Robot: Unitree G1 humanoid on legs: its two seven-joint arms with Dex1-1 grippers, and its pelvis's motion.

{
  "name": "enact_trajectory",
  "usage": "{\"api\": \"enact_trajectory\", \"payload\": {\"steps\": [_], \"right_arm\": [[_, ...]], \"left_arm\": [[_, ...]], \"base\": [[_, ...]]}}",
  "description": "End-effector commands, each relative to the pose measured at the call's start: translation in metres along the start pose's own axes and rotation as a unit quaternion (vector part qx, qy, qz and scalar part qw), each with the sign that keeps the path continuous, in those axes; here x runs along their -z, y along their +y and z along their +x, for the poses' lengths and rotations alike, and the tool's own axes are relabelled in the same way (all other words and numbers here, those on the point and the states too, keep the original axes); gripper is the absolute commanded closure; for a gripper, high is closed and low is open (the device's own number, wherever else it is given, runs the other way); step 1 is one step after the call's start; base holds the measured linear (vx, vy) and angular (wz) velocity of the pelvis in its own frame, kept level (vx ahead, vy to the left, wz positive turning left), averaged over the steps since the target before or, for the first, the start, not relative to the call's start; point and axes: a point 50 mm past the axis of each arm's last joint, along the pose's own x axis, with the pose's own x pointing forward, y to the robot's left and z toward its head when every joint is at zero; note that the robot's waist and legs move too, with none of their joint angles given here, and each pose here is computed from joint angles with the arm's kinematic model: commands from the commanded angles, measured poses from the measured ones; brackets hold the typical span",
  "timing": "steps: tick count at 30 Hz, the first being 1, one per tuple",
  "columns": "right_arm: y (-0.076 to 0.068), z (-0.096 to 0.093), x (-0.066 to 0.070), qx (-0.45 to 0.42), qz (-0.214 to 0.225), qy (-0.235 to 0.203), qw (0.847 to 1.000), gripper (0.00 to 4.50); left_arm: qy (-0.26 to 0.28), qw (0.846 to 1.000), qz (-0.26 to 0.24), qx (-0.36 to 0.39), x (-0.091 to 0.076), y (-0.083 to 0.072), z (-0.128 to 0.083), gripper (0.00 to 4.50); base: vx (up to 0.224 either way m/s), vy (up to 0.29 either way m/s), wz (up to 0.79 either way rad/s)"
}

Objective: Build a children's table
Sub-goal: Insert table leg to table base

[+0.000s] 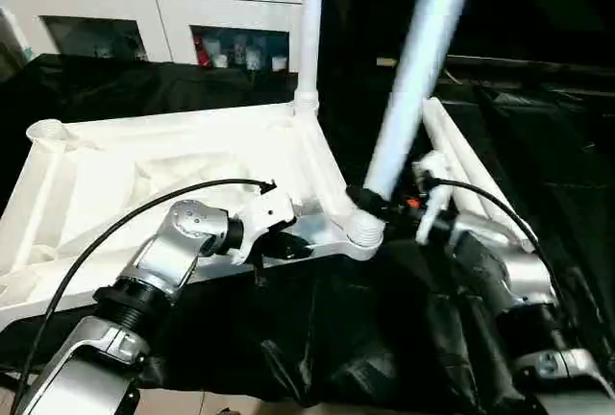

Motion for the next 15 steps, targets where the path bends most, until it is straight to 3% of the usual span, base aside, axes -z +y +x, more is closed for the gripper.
{"api": "enact_trajectory", "payload": {"steps": [1, 9, 15], "right_arm": [[-0.013, -0.021, 0.035, 0.066, 0.056, 0.041, 0.995, 2.64], [-0.007, -0.032, 0.053, 0.101, 0.099, -0.032, 0.989, 2.64], [0.007, -0.038, 0.053, 0.118, 0.021, -0.042, 0.992, 2.64]], "left_arm": [[0.027, 1.000, -0.004, -0.015, 0.006, 0.005, -0.006, 4.50], [0.022, 0.999, -0.003, -0.028, 0.001, 0.010, -0.004, 4.50], [0.024, 0.999, 0.001, -0.034, -0.001, 0.013, -0.004, 4.50]], "base": [[0.000, 0.000, 0.00], [0.000, 0.000, 0.00], [0.000, 0.000, 0.00]]}}
